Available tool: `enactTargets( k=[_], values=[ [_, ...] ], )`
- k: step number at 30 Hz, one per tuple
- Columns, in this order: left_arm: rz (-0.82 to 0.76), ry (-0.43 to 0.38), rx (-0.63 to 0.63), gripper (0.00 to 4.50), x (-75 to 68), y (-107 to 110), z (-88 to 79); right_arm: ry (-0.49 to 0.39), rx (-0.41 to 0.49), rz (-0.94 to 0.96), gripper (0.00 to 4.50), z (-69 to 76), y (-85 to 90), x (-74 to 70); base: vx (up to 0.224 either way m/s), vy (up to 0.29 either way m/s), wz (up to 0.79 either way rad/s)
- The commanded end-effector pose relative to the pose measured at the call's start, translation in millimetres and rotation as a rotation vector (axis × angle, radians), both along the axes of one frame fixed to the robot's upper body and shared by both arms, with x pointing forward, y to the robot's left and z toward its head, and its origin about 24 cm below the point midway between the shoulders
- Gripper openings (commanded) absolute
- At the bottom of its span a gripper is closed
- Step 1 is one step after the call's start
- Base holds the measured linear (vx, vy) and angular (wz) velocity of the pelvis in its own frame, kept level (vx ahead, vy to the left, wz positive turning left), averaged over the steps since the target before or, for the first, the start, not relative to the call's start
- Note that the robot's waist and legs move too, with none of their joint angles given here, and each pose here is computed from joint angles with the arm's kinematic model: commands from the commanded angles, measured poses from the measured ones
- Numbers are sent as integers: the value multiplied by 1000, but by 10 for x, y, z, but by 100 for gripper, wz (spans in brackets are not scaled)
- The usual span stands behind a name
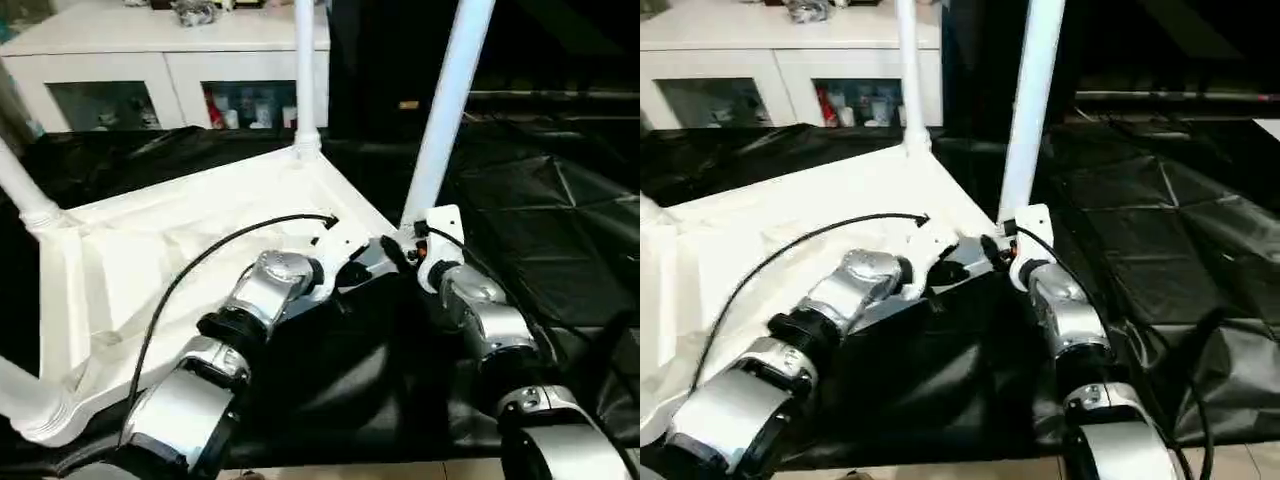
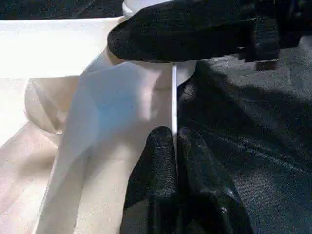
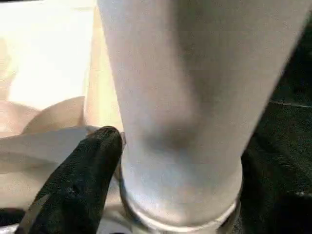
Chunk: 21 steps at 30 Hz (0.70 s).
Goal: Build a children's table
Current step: Rotate leg to tighten
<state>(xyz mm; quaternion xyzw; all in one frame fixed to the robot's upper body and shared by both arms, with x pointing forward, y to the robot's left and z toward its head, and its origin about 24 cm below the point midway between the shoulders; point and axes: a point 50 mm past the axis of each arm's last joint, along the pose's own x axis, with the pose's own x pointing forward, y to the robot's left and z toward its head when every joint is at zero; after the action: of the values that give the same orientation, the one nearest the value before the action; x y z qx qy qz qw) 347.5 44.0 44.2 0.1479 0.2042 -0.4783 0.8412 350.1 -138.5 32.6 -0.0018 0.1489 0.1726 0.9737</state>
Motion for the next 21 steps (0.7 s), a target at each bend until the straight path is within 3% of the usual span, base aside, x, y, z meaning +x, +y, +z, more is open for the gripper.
enactTargets(
  k=[1, 2, 3, 6, 7, 15, 21],
  values=[
    [-89, -48, -33, 0, -39, -49, 42, -11, 45, 142, 389, 23, 201, -41, 0, 0, 0],
    [-122, -58, -36, 0, -52, -21, 44, -23, 37, 171, 389, 49, 167, -47, 0, 0, 0],
    [-237, -59, -45, 0, -110, 107, 43, -64, 0, 301, 389, 141, 14, -115, 0, 0, 0],
    [-306, -43, -48, 0, -147, 223, 50, -73, -27, 420, 389, 189, -100, -210, 0, 0, 0],
    [-351, -27, -54, 0, -167, 326, 70, -74, -75, 519, 389, 216, -191, -305, 0, 0, 0],
    [-424, 26, -93, 0, -212, 450, 124, -36, -91, 675, 389, 241, -230, -447, 0, 0, 0],
    [-417, 14, -88, 0, -200, 477, 126, 3, -111, 716, 336, 188, -191, -453, 0, 0, 0]
  ],
)
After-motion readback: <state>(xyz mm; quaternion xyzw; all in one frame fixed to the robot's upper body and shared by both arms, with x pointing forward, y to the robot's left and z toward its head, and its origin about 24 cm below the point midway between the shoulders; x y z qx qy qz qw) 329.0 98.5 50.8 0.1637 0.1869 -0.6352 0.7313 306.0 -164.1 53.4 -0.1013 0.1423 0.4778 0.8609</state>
